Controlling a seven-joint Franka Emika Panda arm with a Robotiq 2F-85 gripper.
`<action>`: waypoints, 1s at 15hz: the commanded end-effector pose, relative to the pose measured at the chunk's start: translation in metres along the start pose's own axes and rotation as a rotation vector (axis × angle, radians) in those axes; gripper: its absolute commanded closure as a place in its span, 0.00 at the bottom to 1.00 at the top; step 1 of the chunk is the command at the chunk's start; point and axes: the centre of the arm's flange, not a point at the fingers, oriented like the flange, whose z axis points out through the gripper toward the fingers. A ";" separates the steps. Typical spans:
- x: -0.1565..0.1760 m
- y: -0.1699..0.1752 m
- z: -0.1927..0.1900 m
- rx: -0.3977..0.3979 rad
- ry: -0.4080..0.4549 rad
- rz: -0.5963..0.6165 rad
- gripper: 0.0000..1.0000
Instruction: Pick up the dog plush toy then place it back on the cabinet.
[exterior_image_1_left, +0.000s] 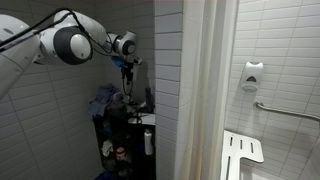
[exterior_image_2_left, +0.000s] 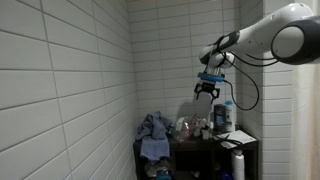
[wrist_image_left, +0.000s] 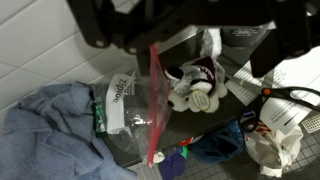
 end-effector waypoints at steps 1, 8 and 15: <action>0.021 -0.003 0.018 -0.033 0.003 0.072 0.00; 0.022 0.010 0.056 -0.109 0.054 0.081 0.00; 0.007 -0.007 0.087 -0.157 0.072 0.027 0.00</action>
